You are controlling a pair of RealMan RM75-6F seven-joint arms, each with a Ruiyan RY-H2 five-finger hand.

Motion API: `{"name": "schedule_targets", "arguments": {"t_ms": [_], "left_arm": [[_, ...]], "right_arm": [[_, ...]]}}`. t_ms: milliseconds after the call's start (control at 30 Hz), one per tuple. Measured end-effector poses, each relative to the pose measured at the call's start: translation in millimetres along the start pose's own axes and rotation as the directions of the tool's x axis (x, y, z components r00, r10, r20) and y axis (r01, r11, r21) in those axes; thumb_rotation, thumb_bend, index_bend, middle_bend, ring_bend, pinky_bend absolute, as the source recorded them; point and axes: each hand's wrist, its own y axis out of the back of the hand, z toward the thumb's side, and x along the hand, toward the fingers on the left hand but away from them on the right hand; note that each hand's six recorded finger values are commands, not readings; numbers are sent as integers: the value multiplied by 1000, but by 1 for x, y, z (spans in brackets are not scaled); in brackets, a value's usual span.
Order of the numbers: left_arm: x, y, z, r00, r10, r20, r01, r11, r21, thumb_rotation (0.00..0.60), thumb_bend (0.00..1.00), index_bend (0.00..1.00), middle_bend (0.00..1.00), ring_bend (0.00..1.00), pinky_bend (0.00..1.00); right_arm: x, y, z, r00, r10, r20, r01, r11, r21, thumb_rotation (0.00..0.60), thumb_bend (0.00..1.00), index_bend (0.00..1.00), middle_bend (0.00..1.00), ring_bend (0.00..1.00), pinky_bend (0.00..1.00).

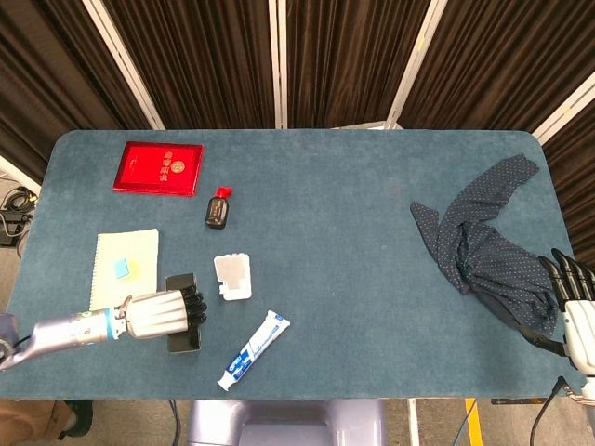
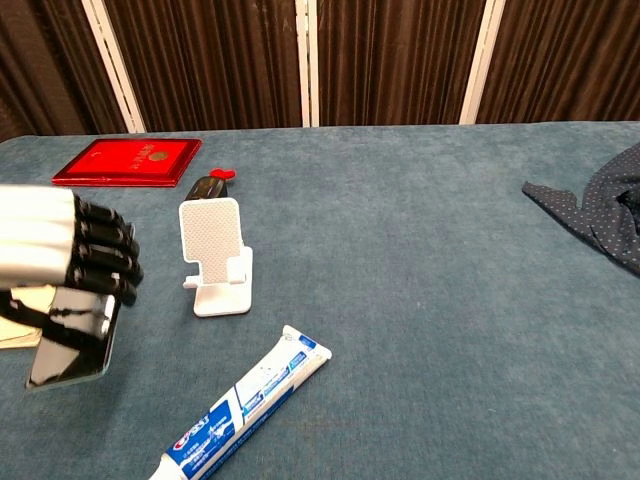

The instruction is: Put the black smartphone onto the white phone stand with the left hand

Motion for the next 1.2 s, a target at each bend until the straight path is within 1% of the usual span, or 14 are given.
{"name": "schedule_targets", "arguments": {"t_ms": [100,200,233,333,433,467,533,567,667,767,867,967,1133,1200], "left_arm": [[-3,18,-13,999,32,-31,-30,998,51,600,39,554,418,391,388],[-1,35,-26,997,46,-59,-38,991,128,600,38,539,409,391,383],[0,39,-30,997,42,-67,-31,987,155,600,37,533,404,391,381],[6,47,-42,995,-1,-97,26,967,255,600,33,522,394,391,374],[15,51,-52,990,-67,-123,106,930,351,600,29,513,384,386,358],[19,52,-55,987,-93,-131,137,911,388,600,29,508,378,381,351],[27,54,-58,981,-130,-141,179,882,435,600,29,501,373,375,345],[32,55,-60,977,-152,-148,204,863,462,600,29,500,373,373,344],[46,56,-63,969,-190,-158,245,825,509,600,29,500,373,372,339],[63,59,-60,969,-195,-155,248,804,541,600,29,499,373,370,336],[79,62,-55,974,-176,-144,227,795,563,600,29,485,363,354,322],[90,60,-53,975,-172,-141,222,786,577,600,29,476,355,345,316],[102,54,-47,976,-168,-135,216,787,578,600,29,476,355,345,316],[106,51,-44,977,-172,-129,215,783,584,600,29,476,355,345,316]], "right_arm": [[1,1,1,1000,-2,-4,2,1000,-5,600,0,0,0,0,0],[1,2,1,1000,-2,-9,2,1000,-9,600,0,0,0,0,0],[1,2,2,1000,-3,-10,2,1000,-10,600,0,0,0,0,0],[2,3,1,1000,-5,-12,5,1000,-15,600,0,0,0,0,0],[3,5,0,1000,-9,-10,8,1000,-22,600,0,0,0,0,0],[3,6,-1,1000,-10,-9,10,1000,-26,600,0,0,0,0,0],[3,7,-2,1000,-12,-8,11,999,-31,600,0,0,0,0,0],[3,7,-2,1000,-13,-8,12,999,-34,600,0,0,0,0,0],[3,9,-4,1000,-15,-8,15,999,-41,600,0,0,0,0,0],[3,10,-5,1000,-16,-6,16,999,-48,600,0,0,0,0,0],[3,11,-7,1000,-16,-5,16,998,-52,600,0,0,0,0,0],[3,11,-7,1000,-15,-6,15,998,-55,600,0,0,0,0,0],[3,11,-8,1000,-15,-4,15,998,-60,600,0,0,0,0,0],[3,12,-9,1000,-16,-2,16,998,-62,600,0,0,0,0,0]]}}
